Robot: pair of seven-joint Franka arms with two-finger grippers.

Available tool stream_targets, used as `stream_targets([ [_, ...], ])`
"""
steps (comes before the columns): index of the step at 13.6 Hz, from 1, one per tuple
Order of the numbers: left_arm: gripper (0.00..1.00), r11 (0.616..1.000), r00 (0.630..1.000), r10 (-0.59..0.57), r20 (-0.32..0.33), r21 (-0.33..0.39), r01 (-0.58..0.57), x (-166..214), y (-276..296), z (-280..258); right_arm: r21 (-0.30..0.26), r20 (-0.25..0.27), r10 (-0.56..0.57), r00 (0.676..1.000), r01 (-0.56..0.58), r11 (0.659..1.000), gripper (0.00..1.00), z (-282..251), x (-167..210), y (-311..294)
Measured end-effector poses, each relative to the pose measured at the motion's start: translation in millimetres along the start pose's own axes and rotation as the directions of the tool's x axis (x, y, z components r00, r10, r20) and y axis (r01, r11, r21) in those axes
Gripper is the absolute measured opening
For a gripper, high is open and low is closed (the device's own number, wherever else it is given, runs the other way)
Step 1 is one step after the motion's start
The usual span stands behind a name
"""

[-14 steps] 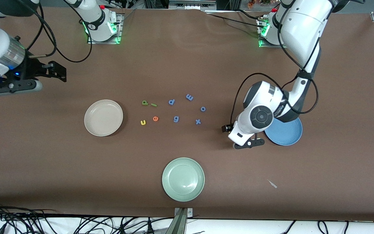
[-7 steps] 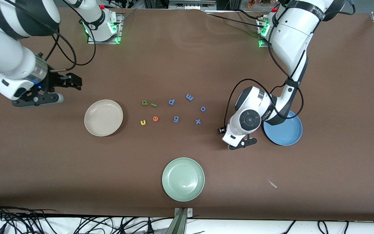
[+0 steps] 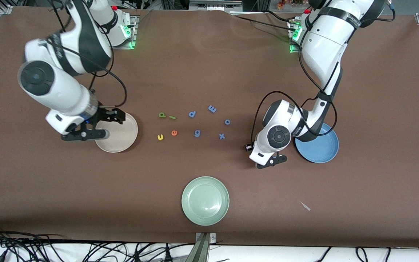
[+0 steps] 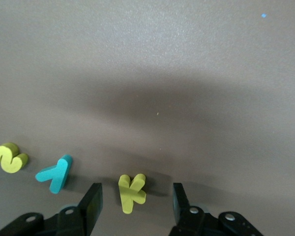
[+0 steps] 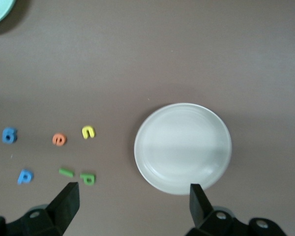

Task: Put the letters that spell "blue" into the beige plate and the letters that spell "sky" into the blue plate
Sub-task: 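Grasp the yellow K with the left gripper while the right gripper reaches letters, then drop the K in the blue plate while the right gripper grasps the U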

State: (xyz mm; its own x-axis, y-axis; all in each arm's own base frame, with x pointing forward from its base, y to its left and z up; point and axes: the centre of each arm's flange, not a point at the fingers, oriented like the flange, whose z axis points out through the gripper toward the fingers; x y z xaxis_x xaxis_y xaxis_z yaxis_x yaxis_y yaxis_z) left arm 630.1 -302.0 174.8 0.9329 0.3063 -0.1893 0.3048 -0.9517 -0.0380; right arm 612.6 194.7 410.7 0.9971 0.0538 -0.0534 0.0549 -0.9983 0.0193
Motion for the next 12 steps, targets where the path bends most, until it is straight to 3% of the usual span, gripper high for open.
stream_targets([
  [1, 0.63, 1.000, 1.000, -0.003, 0.000, -0.001, 0.003, 0, 0, 1, 0.009, -0.016, 0.017, 1.000, -0.017, 1.000, 1.00, 24, 2, -8],
  [4, 0.29, 1.000, 1.000, -0.004, -0.003, -0.003, 0.004, 1, 0, 2, 0.043, -0.055, 0.076, 0.996, -0.073, 0.996, 0.99, 79, 1, -46],
  [5, 0.24, 1.000, 1.000, -0.004, -0.003, -0.003, 0.004, 1, 0, 2, 0.037, -0.065, 0.085, 0.994, -0.082, 0.996, 0.99, 92, -2, -59],
  [8, 0.24, 1.000, 1.000, -0.006, -0.005, -0.005, 0.006, 2, 0, 0, -0.002, -0.083, 0.080, 0.993, -0.081, 0.997, 0.99, 126, -15, -92],
  [12, 0.24, 1.000, 1.000, -0.008, -0.010, 0.014, 0.008, 15, -13, -29, -0.019, -0.140, -0.036, 0.990, 0.034, 0.999, 0.99, 164, -21, -124],
])
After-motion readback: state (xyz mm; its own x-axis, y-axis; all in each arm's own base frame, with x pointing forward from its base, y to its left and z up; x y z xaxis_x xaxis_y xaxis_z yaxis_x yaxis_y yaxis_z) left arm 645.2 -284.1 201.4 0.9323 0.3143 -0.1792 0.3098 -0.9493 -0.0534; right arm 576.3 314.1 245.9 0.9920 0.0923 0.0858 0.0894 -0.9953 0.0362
